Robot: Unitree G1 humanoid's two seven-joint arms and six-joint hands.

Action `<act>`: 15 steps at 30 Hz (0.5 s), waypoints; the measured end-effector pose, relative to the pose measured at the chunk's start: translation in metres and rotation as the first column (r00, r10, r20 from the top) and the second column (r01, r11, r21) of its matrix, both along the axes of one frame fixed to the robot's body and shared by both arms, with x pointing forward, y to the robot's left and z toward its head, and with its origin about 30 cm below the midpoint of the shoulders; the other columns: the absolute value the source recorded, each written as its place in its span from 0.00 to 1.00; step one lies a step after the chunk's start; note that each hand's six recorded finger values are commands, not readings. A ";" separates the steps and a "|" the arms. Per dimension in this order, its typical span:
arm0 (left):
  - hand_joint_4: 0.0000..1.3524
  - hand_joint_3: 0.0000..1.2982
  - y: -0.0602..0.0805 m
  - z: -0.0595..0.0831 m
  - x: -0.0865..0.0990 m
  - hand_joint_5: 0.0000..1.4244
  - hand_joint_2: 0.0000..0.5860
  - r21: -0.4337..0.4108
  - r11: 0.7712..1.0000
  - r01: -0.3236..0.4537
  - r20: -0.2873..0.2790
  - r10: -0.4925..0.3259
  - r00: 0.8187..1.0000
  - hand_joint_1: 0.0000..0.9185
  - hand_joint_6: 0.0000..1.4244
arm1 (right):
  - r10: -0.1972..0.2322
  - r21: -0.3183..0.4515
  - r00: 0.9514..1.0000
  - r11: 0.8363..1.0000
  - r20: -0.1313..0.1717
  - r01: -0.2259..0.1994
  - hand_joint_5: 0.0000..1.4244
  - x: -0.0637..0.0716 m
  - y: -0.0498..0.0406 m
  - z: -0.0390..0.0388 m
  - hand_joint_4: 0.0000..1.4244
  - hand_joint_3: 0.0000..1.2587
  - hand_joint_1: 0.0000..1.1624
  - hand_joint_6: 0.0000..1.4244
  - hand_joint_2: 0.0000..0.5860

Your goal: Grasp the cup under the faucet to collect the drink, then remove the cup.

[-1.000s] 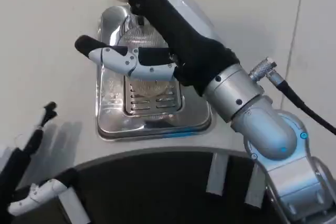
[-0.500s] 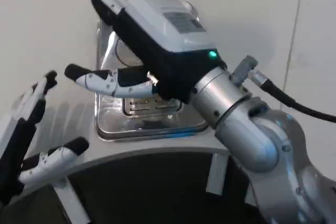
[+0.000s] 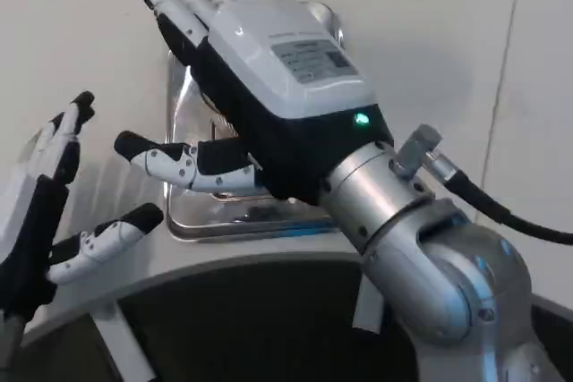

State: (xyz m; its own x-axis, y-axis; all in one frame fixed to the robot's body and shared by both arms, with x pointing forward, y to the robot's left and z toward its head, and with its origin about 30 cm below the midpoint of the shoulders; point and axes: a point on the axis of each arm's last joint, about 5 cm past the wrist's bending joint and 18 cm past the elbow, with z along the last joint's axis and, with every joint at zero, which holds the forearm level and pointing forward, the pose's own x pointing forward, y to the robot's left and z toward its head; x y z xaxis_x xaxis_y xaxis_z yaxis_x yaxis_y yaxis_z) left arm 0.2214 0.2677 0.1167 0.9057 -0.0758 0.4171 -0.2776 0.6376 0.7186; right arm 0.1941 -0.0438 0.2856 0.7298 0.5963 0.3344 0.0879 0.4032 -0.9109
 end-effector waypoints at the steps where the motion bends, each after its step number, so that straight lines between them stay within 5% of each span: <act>1: 0.00 0.00 -0.001 0.000 0.001 0.00 0.08 0.001 1.000 -0.001 0.000 0.001 1.000 0.02 0.00 | 0.000 0.000 1.000 1.000 0.000 0.000 0.00 -0.001 -0.0002 0.0001 0.00 0.00 0.45 0.00 0.59; 15: 0.00 0.00 -0.020 0.001 0.019 0.00 0.07 0.001 0.999 0.041 0.003 -0.041 0.999 0.08 0.01 | -0.006 0.004 1.000 1.000 -0.002 0.006 0.00 -0.001 0.0001 0.0045 0.00 0.00 0.47 0.00 0.59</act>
